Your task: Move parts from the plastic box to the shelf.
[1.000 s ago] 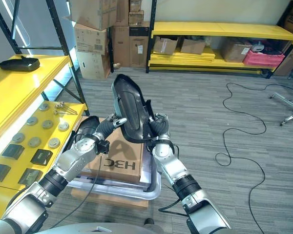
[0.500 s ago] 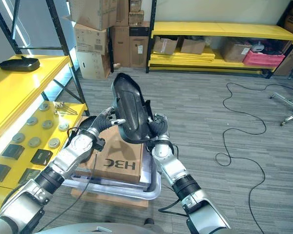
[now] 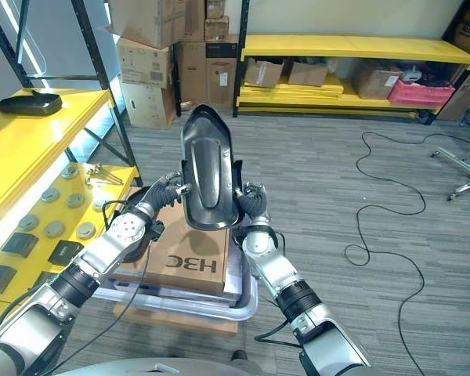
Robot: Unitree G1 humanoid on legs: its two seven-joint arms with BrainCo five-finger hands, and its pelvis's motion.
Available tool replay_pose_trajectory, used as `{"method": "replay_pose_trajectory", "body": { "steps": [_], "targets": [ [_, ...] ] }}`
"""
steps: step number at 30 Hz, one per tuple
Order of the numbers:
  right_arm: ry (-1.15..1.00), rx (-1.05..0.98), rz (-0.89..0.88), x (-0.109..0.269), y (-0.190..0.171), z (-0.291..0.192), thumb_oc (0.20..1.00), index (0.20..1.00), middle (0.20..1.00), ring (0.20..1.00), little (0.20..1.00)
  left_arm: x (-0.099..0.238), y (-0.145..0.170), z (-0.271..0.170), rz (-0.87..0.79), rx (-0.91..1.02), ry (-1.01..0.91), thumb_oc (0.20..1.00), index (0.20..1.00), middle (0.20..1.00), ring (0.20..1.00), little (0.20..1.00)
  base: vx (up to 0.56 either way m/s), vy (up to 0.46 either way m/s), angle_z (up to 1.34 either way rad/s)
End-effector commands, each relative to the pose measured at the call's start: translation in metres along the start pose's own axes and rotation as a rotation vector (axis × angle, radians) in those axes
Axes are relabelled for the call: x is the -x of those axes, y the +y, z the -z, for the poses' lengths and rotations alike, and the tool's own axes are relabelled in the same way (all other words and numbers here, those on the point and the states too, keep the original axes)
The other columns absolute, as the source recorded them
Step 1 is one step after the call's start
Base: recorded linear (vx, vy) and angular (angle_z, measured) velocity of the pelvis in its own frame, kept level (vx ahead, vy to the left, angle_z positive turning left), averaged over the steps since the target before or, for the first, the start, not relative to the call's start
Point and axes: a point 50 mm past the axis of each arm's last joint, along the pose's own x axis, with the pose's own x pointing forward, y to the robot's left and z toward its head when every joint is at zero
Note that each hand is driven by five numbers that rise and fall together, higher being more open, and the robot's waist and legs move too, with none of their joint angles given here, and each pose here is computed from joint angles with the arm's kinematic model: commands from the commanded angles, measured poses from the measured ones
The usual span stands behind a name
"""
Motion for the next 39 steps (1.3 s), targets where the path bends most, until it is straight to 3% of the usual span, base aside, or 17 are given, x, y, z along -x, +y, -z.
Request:
{"method": "replay_pose_trajectory", "body": {
  "steps": [1,5,6,7,8,9,37,38,39],
  "targets": [
    [-0.231,-0.097,-0.020,-0.016,0.014,-0.063,0.200,0.200,0.200,0.200,0.200,-0.015,-0.024,-0.034,0.127,-0.025,-0.126,0.200,0.200,0.200,0.200,0.200,0.00,0.000,0.00],
    [-0.229,-0.114,-0.011,-0.016,0.015,-0.064,0.200,0.200,0.200,0.200,0.200,-0.015,-0.029,-0.033,0.140,-0.004,-0.125,0.200,0.200,0.200,0.200,0.200,0.00,0.000,0.00],
    [-0.230,-0.119,-0.011,-0.016,0.015,-0.064,0.200,0.200,0.200,0.200,0.200,-0.014,-0.030,-0.033,0.147,0.001,-0.122,0.288,0.288,0.288,0.288,0.288,0.00,0.000,0.00],
    [-0.230,-0.119,-0.010,-0.016,0.015,-0.064,0.200,0.200,0.200,0.200,0.200,-0.014,-0.031,-0.033,0.146,0.001,-0.123,0.482,0.482,0.482,0.482,0.482,0.00,0.000,0.00],
    [-0.230,-0.123,-0.010,-0.016,0.015,-0.064,0.200,0.200,0.200,0.200,0.200,-0.014,-0.032,-0.033,0.144,0.002,-0.124,0.793,0.793,0.793,0.793,0.793,0.00,0.000,0.00],
    [-0.231,-0.126,-0.008,-0.016,0.015,-0.065,0.200,0.200,0.200,0.200,0.200,-0.014,-0.032,-0.033,0.145,0.003,-0.123,1.000,1.000,1.000,1.000,1.000,0.00,0.000,0.00],
    [-0.237,-0.150,-0.011,-0.015,0.021,-0.071,0.200,0.200,0.200,0.200,0.200,-0.016,-0.043,-0.022,0.169,-0.032,-0.059,1.000,1.000,1.000,1.000,1.000,0.00,0.000,0.00],
    [-0.238,-0.149,-0.015,-0.015,0.022,-0.072,0.200,0.200,0.200,0.200,0.200,-0.016,-0.044,-0.021,0.168,-0.025,-0.058,0.529,0.529,0.529,0.529,0.529,0.00,0.000,0.00],
    [-0.238,-0.148,-0.016,-0.014,0.022,-0.072,0.200,0.200,0.200,0.200,0.200,-0.016,-0.044,-0.021,0.165,-0.024,-0.057,0.426,0.426,0.426,0.426,0.426,0.00,0.000,0.00]
  ]
}}
